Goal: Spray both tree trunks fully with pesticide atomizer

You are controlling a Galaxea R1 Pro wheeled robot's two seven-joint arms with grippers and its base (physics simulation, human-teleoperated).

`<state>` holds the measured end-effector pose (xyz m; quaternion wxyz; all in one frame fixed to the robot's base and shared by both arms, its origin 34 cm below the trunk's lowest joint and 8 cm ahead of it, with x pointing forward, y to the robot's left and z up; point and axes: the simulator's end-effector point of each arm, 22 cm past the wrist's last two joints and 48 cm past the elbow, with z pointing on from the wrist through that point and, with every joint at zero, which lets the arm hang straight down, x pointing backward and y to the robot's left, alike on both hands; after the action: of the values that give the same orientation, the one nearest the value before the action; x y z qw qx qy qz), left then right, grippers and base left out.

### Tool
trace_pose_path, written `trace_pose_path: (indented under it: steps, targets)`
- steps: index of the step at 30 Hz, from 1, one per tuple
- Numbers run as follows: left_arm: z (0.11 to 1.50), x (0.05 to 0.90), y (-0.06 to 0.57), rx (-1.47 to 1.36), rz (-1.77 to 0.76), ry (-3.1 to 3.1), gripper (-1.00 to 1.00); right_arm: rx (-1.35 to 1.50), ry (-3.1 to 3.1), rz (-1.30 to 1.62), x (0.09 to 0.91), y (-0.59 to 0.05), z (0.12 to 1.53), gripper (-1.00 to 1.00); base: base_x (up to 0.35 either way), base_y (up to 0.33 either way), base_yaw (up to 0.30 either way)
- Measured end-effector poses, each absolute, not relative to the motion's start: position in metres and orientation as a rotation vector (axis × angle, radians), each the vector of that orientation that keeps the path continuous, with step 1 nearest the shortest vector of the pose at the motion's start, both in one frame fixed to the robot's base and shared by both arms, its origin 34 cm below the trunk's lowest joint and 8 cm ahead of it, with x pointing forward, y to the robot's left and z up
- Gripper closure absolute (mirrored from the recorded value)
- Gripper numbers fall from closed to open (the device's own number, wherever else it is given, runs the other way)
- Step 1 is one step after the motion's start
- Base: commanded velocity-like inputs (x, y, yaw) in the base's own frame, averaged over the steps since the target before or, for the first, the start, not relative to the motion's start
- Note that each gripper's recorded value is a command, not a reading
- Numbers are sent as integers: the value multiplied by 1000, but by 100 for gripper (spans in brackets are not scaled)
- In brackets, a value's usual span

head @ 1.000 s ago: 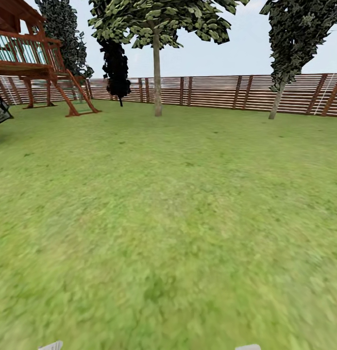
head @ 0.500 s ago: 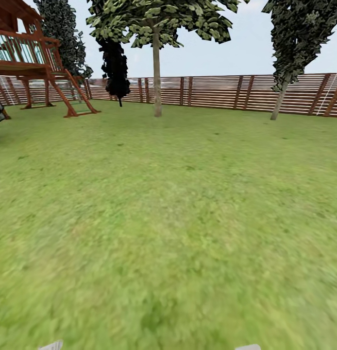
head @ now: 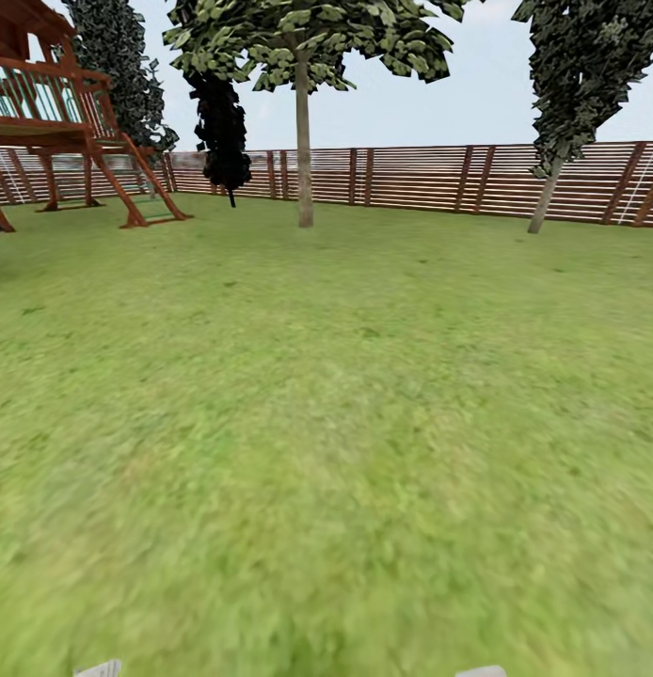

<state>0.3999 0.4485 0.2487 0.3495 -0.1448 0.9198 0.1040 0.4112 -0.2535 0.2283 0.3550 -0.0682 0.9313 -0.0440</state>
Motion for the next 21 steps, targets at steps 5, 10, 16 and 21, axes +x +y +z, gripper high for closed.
trace_pose_path:
  steps: [5, 10, 16, 21]
  targets:
    - [249, 400, 449, -375, 269, 2383, 100, -176, 2407, -115, 411, -254, 228, -100, 338, 0, 0]
    - [249, 400, 448, -375, 269, 2383, 100, -176, 2407, -114, 411, -254, 228, -100, 338, 0, 0]
    - [249, 400, 448, -375, 269, 2383, 100, -176, 2407, -115, 411, -254, 228, -100, 338, 0, 0]
    - [249, 400, 448, -375, 269, 2383, 100, -176, 2407, -115, 411, -254, 228, -100, 338, 0, 0]
